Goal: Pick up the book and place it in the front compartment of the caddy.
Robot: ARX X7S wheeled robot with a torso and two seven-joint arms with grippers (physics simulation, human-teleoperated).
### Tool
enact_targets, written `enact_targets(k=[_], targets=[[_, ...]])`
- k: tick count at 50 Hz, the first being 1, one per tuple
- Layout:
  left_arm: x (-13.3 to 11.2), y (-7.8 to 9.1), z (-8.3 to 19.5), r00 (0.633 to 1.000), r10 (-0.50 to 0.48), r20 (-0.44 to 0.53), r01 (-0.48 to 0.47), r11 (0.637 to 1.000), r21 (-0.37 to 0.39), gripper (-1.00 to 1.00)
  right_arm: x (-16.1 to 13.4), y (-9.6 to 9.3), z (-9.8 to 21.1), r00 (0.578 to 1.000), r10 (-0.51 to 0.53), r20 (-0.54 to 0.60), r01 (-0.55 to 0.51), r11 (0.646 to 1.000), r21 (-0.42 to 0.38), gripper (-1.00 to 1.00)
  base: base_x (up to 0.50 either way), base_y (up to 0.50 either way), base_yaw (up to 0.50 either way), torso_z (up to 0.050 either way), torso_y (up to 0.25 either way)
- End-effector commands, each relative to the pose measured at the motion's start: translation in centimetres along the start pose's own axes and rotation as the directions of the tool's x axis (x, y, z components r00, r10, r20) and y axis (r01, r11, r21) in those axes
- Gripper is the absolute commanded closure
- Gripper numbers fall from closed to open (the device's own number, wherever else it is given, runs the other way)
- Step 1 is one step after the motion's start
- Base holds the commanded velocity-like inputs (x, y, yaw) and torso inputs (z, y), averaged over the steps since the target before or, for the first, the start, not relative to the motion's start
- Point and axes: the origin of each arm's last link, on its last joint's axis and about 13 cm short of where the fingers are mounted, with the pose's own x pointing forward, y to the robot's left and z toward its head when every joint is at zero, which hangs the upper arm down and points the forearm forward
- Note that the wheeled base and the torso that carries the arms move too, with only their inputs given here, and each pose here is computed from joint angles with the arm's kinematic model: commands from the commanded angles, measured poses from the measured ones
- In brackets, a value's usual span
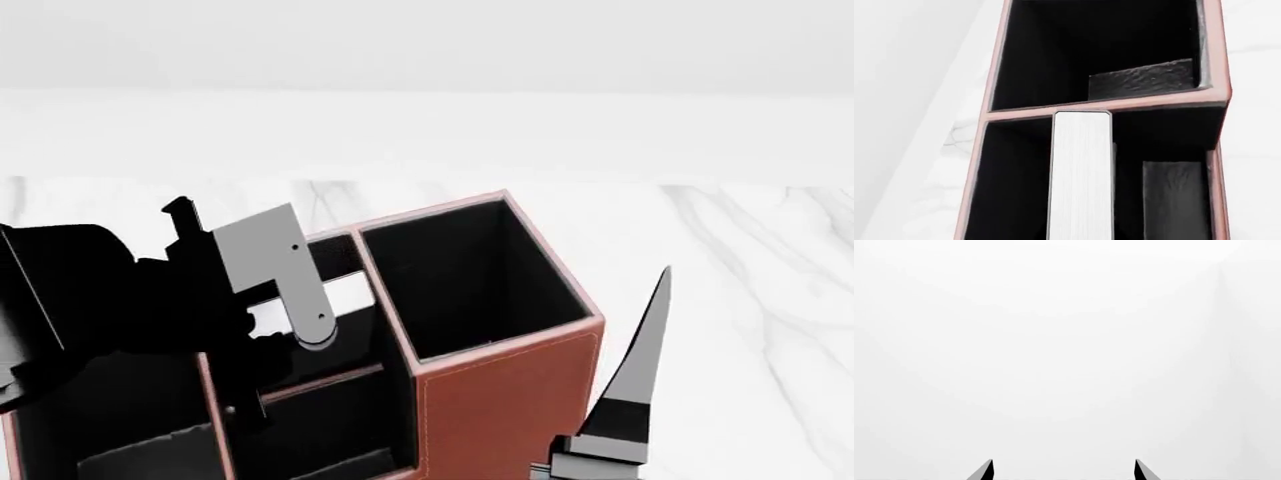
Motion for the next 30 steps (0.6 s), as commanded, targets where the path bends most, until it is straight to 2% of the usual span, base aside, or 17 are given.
enact_targets(k=[1, 30], targets=[[1.1, 0.7, -0.5, 0.998, 0.057, 0.016, -0.057, 0.998, 0.013, 1.0, 0.0, 0.0, -0.5, 1.0, 0.0, -0.012, 0.0, 1.0, -0.004, -1.0, 0.0, 0.0, 0.0, 0.0, 0.0], [4.5, 0.8, -2.2, 0.999, 0.043, 0.013, -0.043, 0.999, -0.008, 1.0, 0.1, 0.2, -1.6, 0.999, 0.005, -0.046, -0.006, 1.0, -0.024, -1.0, 0.0, 0.0, 0.0, 0.0, 0.001]])
